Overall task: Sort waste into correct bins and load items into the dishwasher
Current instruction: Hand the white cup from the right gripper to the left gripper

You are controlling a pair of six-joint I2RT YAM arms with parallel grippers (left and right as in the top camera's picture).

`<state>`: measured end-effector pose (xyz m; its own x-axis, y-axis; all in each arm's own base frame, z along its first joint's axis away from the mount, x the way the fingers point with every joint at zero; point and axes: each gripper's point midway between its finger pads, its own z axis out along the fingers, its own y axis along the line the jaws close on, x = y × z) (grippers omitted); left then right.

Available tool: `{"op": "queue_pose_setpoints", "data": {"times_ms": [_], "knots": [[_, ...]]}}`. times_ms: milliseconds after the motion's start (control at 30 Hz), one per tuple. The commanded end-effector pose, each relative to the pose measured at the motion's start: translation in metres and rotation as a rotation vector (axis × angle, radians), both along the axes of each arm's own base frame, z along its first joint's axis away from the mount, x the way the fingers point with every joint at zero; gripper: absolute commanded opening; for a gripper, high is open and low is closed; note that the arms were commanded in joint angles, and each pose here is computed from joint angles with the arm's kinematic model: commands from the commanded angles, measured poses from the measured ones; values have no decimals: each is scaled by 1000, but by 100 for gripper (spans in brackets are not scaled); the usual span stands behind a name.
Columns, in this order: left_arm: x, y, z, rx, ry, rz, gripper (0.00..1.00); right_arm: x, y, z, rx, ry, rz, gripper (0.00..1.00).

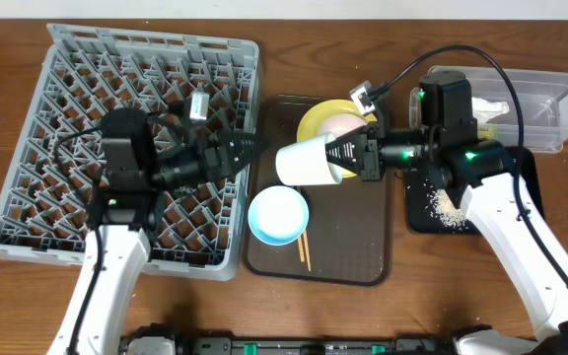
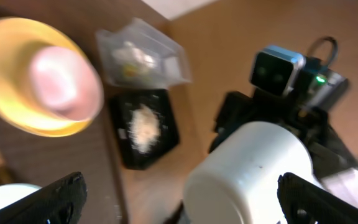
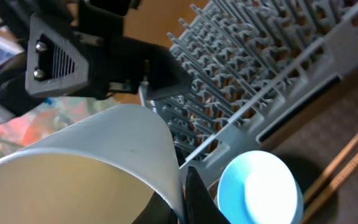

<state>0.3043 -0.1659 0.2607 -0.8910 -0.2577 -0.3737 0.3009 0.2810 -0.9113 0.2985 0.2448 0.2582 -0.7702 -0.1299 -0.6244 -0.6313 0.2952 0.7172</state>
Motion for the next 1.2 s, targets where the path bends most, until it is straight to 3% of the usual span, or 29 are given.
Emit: {"op": "queue_pose_setpoints", "data": {"times_ms": [0, 267, 467, 1000, 1167], "knots": [[-20, -21, 12, -84, 60, -145, 98, -5, 3, 14, 60, -31, 55, 1], [-38, -56, 30, -109, 0, -255, 100, -1, 5, 25, 98, -42, 57, 1], [-46, -69, 48, -144, -37, -299, 85, 1, 6, 29, 107, -55, 54, 1], [-52, -77, 65, -184, -52, -326, 85, 3, 6, 30, 108, -68, 51, 1], [-54, -79, 66, -186, -61, -332, 80, 3, 6, 30, 108, -69, 51, 1]]}}
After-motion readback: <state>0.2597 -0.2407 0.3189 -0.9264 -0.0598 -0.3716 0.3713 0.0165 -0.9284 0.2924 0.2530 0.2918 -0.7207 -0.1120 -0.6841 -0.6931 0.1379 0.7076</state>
